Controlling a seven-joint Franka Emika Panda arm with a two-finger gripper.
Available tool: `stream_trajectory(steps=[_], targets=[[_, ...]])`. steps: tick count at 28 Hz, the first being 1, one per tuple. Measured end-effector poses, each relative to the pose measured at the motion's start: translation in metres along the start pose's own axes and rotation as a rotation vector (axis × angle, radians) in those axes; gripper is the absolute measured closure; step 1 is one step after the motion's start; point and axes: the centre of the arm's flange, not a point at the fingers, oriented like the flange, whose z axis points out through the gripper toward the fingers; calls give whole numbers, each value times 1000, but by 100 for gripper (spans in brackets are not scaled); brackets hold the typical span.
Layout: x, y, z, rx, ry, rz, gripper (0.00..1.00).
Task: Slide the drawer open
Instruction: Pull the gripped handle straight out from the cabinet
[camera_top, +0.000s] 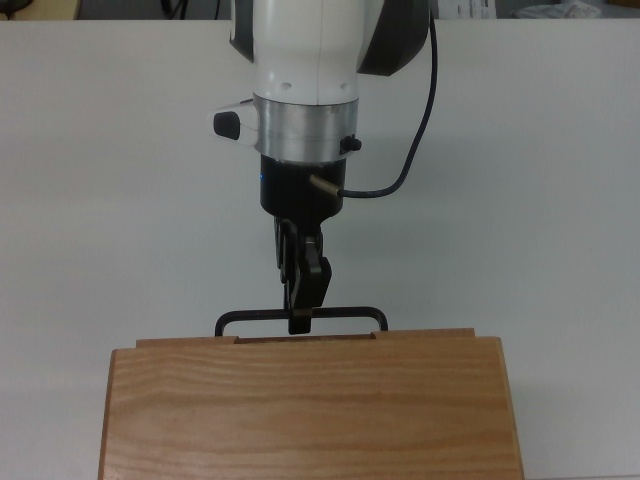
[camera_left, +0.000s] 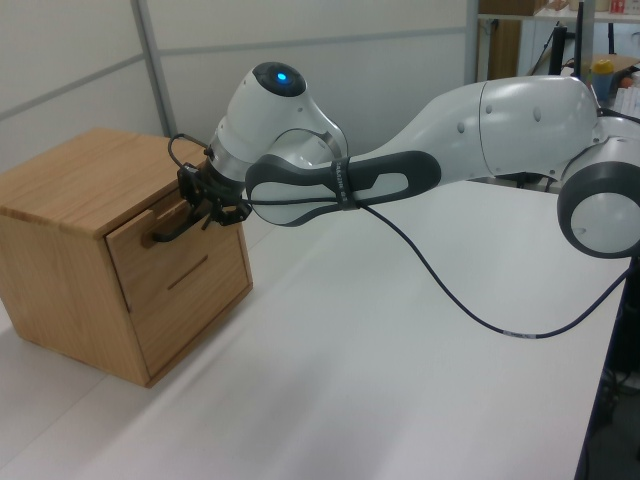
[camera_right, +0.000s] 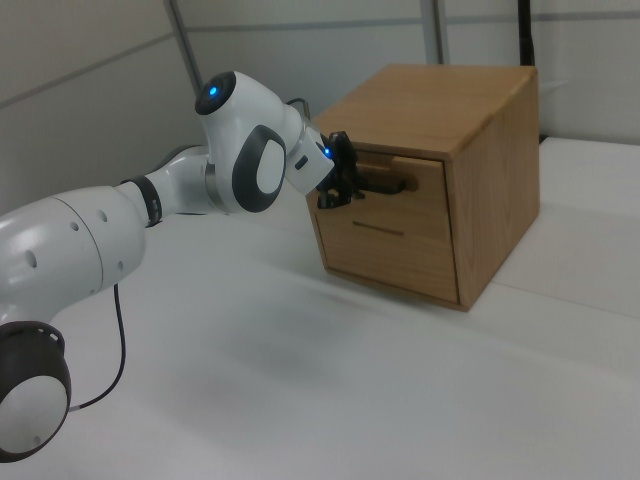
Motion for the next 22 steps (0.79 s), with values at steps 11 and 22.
stream_trajectory(steps=[11, 22], targets=[[-1, 0, 0, 1, 13, 10, 82], [-5, 15, -19, -38, 9, 0, 82]])
